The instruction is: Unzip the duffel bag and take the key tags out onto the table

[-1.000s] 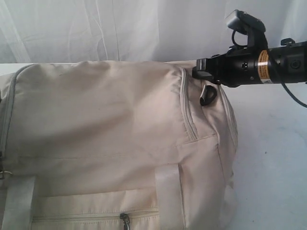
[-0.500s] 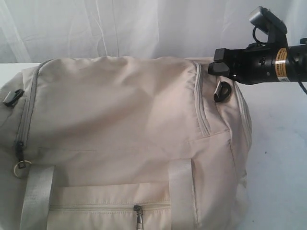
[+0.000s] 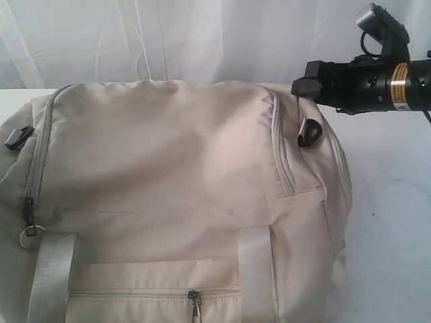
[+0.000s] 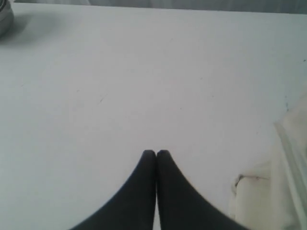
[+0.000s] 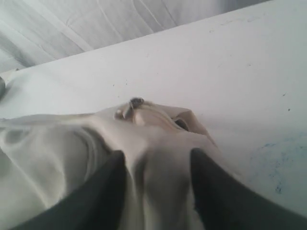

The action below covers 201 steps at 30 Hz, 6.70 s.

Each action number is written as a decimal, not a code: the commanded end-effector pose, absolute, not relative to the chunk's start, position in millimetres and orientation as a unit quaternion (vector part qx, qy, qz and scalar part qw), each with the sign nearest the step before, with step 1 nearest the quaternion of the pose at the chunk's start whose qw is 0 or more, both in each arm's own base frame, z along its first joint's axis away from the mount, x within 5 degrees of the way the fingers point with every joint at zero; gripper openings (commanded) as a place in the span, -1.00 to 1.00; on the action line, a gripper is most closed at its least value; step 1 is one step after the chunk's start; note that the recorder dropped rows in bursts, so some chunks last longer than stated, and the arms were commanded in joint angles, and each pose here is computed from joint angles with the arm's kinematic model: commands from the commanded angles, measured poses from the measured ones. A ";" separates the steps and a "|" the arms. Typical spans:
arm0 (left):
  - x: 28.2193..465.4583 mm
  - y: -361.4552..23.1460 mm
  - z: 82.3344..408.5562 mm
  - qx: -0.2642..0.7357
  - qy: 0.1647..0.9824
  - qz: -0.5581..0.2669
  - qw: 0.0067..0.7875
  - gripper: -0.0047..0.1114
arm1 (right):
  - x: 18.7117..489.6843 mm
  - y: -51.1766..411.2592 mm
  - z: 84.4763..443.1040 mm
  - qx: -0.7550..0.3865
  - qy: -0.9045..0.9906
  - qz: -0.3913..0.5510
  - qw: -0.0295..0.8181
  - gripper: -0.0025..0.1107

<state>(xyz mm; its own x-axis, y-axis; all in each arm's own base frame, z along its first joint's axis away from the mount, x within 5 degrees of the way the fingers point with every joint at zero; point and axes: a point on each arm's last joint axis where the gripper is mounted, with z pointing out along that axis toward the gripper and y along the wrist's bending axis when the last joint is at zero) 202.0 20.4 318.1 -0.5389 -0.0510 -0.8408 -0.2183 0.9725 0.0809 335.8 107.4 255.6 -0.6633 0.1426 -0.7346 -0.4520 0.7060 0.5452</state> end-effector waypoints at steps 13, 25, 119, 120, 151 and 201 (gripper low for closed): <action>149.4 0.8 315.9 -0.052 0.935 -0.014 0.349 -0.05 | 250.8 145.3 335.5 -0.418 0.655 0.454 0.436 0.31; 131.5 -31.7 270.7 0.081 0.952 -0.161 0.249 0.44 | 166.1 287.6 275.1 -0.535 0.666 0.366 0.369 0.16; 141.5 -32.2 256.6 0.035 0.931 -0.177 0.318 -0.92 | 166.0 401.5 243.9 -0.483 0.694 0.349 0.404 -0.65; 141.5 -32.2 256.6 0.035 0.931 -0.177 0.318 -0.92 | 166.4 401.4 243.9 -0.483 0.694 0.348 0.405 -0.65; 141.7 -32.1 256.7 0.034 0.930 -0.177 0.320 -0.92 | 160.8 390.6 219.3 -0.486 0.721 0.333 0.364 -0.85; 141.6 -32.2 256.7 0.038 0.930 -0.176 0.320 -0.92 | 164.2 390.0 225.0 -0.487 0.718 0.318 0.383 -0.56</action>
<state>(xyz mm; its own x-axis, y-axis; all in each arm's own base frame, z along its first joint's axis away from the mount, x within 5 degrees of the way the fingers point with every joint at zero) 141.2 -30.9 251.7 -0.8051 -0.0242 -0.5926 0.1816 0.9411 -0.2852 162.9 390.0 216.0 -0.2410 -0.4756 -0.8460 -0.9447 0.3147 0.0922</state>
